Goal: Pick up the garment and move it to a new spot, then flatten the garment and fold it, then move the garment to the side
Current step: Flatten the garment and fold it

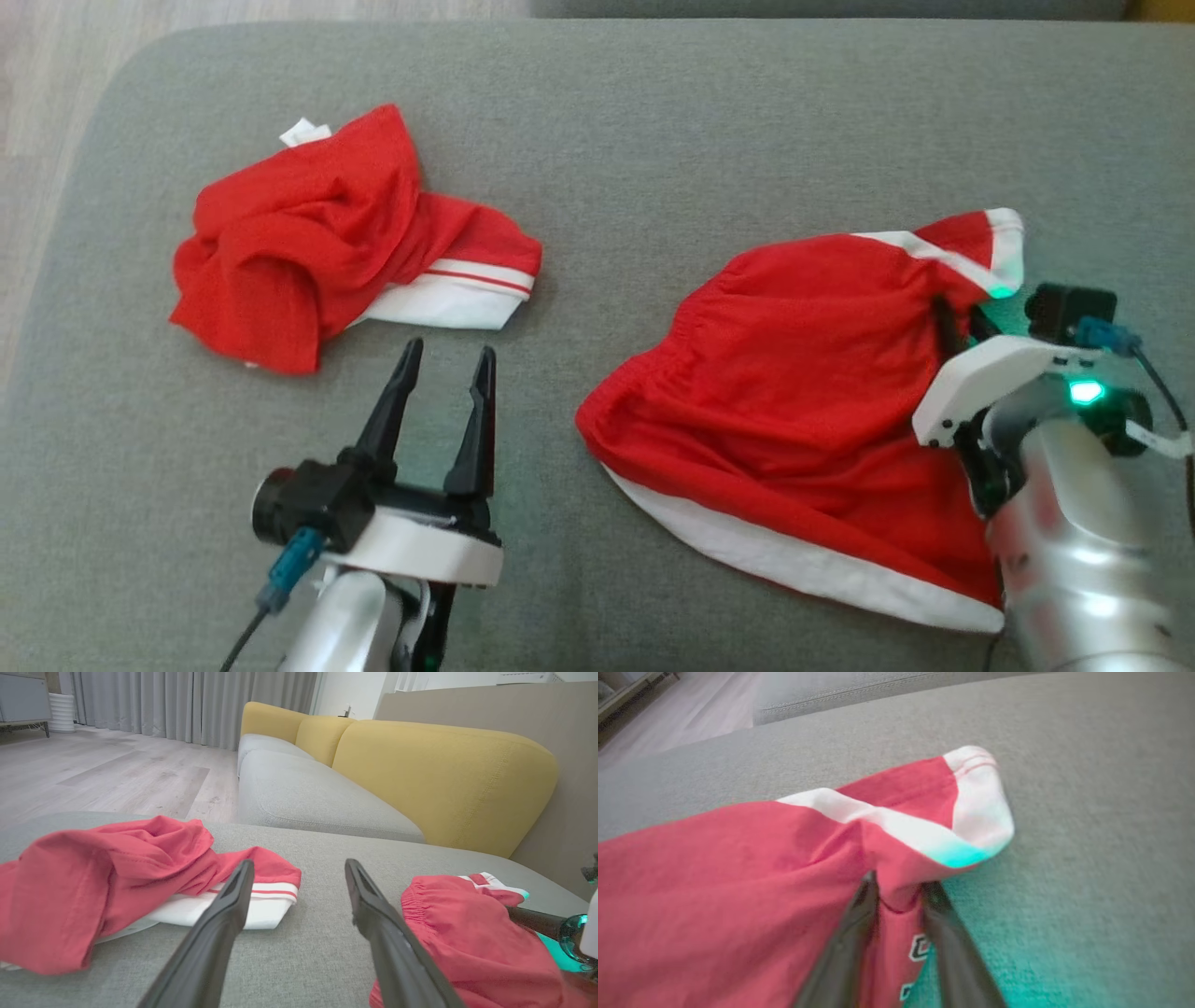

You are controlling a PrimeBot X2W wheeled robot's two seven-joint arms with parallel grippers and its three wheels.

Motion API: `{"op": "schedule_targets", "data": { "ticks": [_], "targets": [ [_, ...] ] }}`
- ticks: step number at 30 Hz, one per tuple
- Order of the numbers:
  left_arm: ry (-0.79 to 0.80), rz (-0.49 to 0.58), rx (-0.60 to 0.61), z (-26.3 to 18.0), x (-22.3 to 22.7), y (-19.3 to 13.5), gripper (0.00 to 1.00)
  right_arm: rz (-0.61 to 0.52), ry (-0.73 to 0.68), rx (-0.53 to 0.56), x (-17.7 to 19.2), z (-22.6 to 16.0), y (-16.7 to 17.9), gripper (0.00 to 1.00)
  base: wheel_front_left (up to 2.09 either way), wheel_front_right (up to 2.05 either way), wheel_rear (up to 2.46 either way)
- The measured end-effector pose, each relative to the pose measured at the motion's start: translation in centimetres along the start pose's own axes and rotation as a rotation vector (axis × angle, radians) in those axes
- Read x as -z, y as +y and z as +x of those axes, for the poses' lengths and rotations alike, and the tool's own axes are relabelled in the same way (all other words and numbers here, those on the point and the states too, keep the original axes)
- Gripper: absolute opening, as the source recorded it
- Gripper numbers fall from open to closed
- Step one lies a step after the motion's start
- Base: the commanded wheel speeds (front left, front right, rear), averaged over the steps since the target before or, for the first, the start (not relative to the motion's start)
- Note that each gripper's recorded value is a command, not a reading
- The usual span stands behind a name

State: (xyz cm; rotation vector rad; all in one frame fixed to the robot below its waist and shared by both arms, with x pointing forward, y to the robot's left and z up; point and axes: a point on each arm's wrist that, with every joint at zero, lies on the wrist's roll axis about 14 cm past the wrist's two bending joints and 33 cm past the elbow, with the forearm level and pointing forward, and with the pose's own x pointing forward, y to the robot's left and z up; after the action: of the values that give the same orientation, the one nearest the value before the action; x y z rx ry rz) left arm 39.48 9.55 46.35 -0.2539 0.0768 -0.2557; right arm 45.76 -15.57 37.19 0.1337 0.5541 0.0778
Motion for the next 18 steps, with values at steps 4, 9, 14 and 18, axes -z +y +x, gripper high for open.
{"op": "schedule_targets", "data": {
  "ticks": [4, 9, 14, 18],
  "targets": [
    [-0.016, 0.007, -0.012, 0.3, -0.6, 0.5, 1.00, -0.062, -0.032, 0.028, -1.4, 0.9, -0.8, 0.00, 0.00, 0.00, 0.00],
    [-0.015, -0.001, -0.031, 0.1, -0.6, 1.1, 1.00, -0.153, -0.087, 0.074, -4.7, 1.7, -2.7, 0.00, 0.00, 0.00, 0.00],
    [-0.012, 0.000, -0.044, -0.1, -0.5, 1.4, 1.00, -0.230, -0.172, 0.086, -9.1, 2.5, -2.7, 0.00, 0.00, 0.00, 0.00],
    [-0.009, -0.009, -0.055, -0.1, -0.4, 1.6, 1.00, -0.286, -0.249, 0.097, -12.2, 2.9, -2.7, 0.00, 0.00, 0.00, 0.00]
  ]
}}
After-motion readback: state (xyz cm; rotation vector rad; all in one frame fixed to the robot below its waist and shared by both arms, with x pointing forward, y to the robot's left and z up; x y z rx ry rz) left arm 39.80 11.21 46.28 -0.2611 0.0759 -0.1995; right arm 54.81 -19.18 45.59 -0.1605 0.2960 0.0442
